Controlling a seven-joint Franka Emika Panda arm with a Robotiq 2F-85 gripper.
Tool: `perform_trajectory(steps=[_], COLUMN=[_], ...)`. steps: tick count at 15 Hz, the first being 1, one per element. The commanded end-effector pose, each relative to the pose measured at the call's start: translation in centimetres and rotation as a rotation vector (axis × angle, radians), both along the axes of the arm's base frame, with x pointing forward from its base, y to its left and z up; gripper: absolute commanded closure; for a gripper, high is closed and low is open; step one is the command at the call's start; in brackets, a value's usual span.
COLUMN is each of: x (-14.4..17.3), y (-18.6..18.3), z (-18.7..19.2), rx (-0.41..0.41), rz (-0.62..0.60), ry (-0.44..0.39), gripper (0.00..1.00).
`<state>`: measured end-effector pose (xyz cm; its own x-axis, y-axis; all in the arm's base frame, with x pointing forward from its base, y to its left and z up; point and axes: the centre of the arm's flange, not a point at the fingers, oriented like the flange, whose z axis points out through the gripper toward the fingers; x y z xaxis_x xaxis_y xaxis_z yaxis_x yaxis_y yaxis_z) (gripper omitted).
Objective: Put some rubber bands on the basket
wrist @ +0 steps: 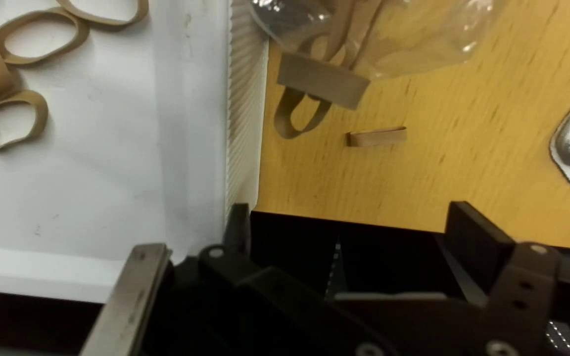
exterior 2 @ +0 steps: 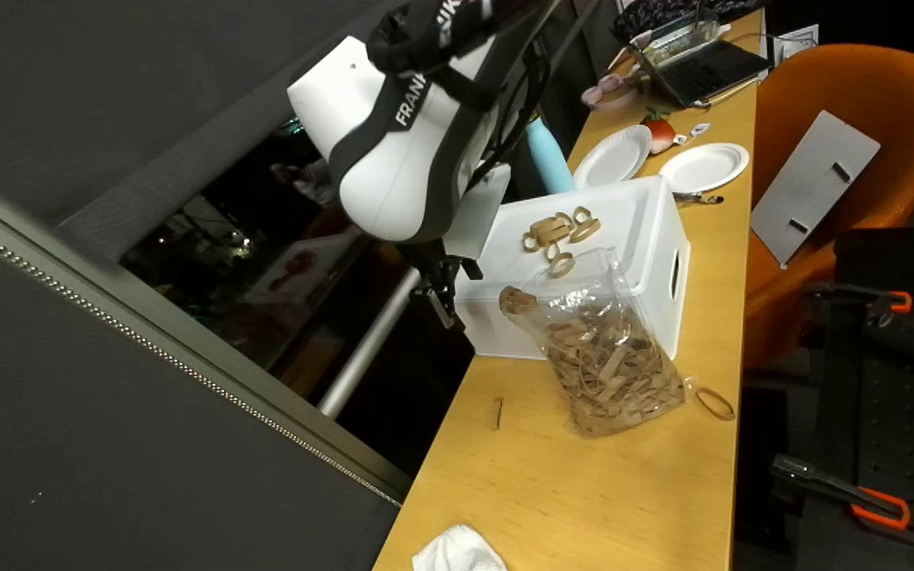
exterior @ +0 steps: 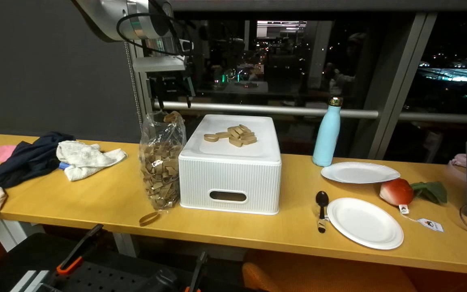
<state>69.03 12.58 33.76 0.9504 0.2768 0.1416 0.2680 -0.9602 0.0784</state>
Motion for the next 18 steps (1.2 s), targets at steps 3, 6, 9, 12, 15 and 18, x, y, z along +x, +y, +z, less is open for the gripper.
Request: perform_trajectory(steps=[3, 6, 9, 12, 15, 18], x=[-3.5, -4.2, -4.3, -4.4, -4.6, -4.7], y=[-0.3, -0.9, -1.8, -2.6, -3.2, -3.4], z=[1.8, 2.1, 1.7, 1.2, 0.6, 0.0], rx=[0.025, 0.031, 0.04, 0.045, 0.042, 0.038], rz=[-0.065, -0.085, -0.099, -0.119, -0.128, -0.126], ry=[-0.005, -0.003, 0.009, 0.024, 0.03, 0.038], gripper=[0.0, 0.0, 0.0, 0.0, 0.0, 0.0])
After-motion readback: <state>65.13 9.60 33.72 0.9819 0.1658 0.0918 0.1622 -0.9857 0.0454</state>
